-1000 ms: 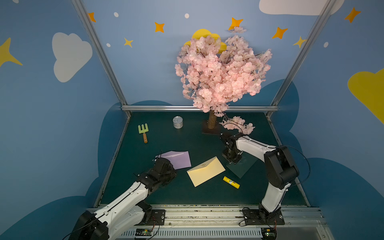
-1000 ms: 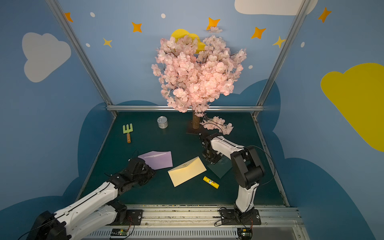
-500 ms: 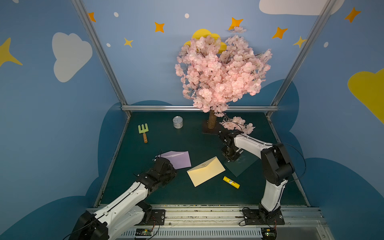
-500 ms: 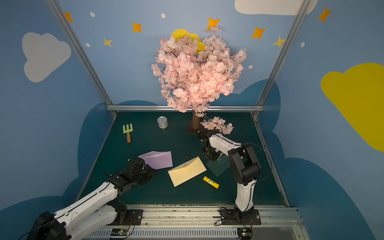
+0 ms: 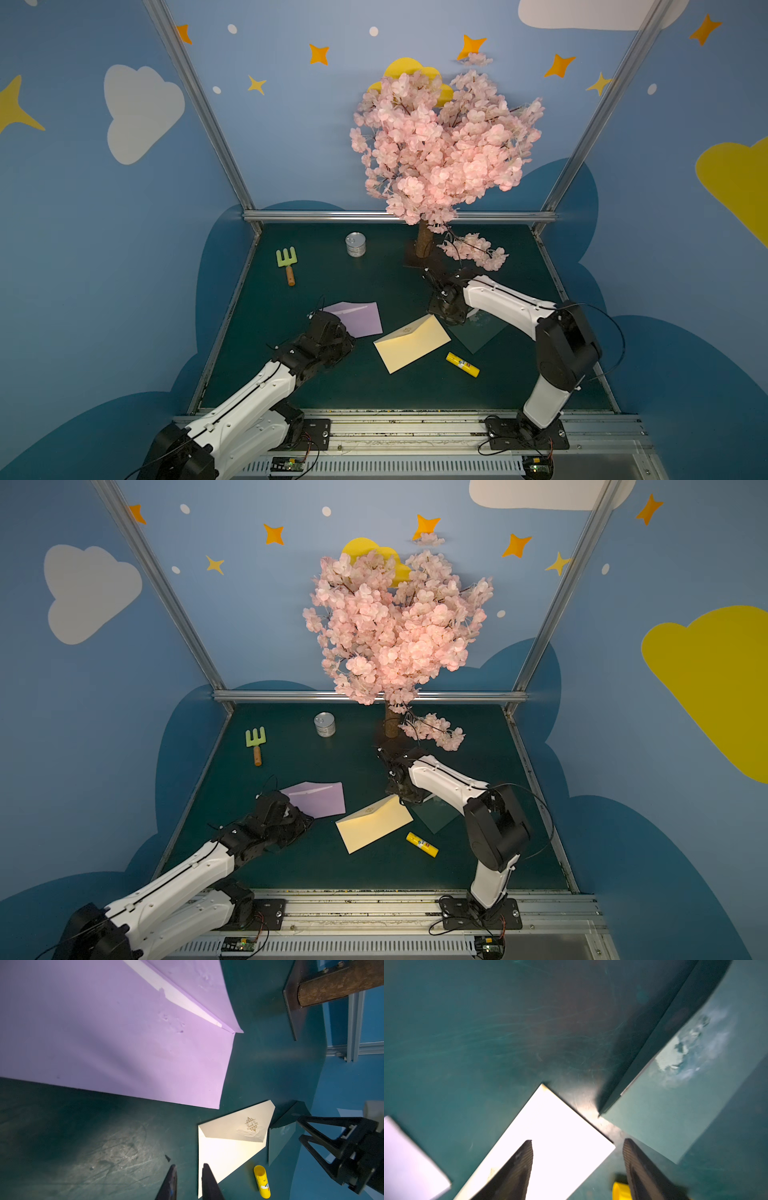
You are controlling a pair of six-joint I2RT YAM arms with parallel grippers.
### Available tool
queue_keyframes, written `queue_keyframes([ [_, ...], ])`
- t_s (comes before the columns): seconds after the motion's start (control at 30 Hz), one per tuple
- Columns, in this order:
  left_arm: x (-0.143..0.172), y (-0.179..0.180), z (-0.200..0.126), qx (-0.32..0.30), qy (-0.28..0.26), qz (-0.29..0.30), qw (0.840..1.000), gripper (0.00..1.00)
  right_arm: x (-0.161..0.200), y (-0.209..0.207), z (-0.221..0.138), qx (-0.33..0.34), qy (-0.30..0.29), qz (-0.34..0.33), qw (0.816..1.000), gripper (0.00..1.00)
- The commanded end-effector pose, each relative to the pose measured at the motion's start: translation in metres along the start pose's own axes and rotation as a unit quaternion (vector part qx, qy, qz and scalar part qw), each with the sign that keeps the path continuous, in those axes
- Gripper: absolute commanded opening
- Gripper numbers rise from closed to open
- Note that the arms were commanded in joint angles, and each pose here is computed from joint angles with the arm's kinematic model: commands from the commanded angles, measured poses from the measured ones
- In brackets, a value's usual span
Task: Seal the envelope with a glue stick
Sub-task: Adjust the envelope at the center of the board, then pick up the glue stick from the center of the board.
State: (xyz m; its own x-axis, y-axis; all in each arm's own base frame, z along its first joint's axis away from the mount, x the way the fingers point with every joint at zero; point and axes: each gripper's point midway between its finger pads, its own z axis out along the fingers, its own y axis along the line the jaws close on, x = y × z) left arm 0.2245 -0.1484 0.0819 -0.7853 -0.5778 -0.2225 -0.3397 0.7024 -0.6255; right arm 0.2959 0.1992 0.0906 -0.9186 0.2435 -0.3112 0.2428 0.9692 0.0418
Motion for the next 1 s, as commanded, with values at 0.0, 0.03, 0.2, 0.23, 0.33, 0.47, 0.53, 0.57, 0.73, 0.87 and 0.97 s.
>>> queue_keyframes([
  [0.0, 0.003, -0.015, -0.005, 0.013, 0.012, 0.036, 0.999, 0.25, 0.001, -0.021, -0.016, -0.001, -0.031, -0.092, 0.995, 0.79],
  [0.03, 0.005, -0.018, -0.005, 0.016, 0.014, 0.043, 0.999, 0.26, 0.006, -0.022, -0.020, -0.021, -0.029, -0.115, 0.993, 0.81],
  [0.2, 0.015, -0.026, 0.000, 0.025, 0.031, 0.061, 0.997, 0.28, 0.054, -0.027, -0.026, -0.113, 0.024, -0.190, 0.975, 0.86],
  [0.23, 0.018, -0.027, 0.001, 0.025, 0.036, 0.063, 0.997, 0.28, 0.063, -0.026, -0.027, -0.135, 0.033, -0.200, 0.970, 0.86],
  [0.33, 0.024, -0.030, 0.005, 0.034, 0.049, 0.068, 0.996, 0.32, 0.082, -0.024, -0.022, -0.177, 0.048, -0.212, 0.960, 0.87],
  [0.47, 0.027, -0.035, 0.004, 0.042, 0.055, 0.078, 0.994, 0.45, 0.094, -0.023, -0.014, -0.194, 0.062, -0.237, 0.950, 0.89],
  [0.53, 0.028, -0.036, 0.003, 0.043, 0.056, 0.080, 0.994, 0.48, 0.098, -0.026, -0.009, -0.192, 0.075, -0.251, 0.946, 0.89],
  [0.57, 0.028, -0.035, 0.003, 0.042, 0.057, 0.080, 0.994, 0.49, 0.101, -0.027, -0.006, -0.191, 0.084, -0.259, 0.943, 0.89],
  [0.73, 0.031, -0.033, 0.006, 0.038, 0.063, 0.076, 0.994, 0.49, 0.115, -0.034, 0.005, -0.183, 0.124, -0.274, 0.936, 0.89],
  [0.87, 0.032, -0.033, 0.008, 0.039, 0.065, 0.074, 0.994, 0.50, 0.121, -0.047, 0.009, -0.146, 0.134, -0.282, 0.939, 0.89],
  [0.97, 0.033, -0.034, 0.011, 0.039, 0.070, 0.075, 0.994, 0.50, 0.127, -0.057, 0.014, -0.114, 0.142, -0.286, 0.941, 0.89],
])
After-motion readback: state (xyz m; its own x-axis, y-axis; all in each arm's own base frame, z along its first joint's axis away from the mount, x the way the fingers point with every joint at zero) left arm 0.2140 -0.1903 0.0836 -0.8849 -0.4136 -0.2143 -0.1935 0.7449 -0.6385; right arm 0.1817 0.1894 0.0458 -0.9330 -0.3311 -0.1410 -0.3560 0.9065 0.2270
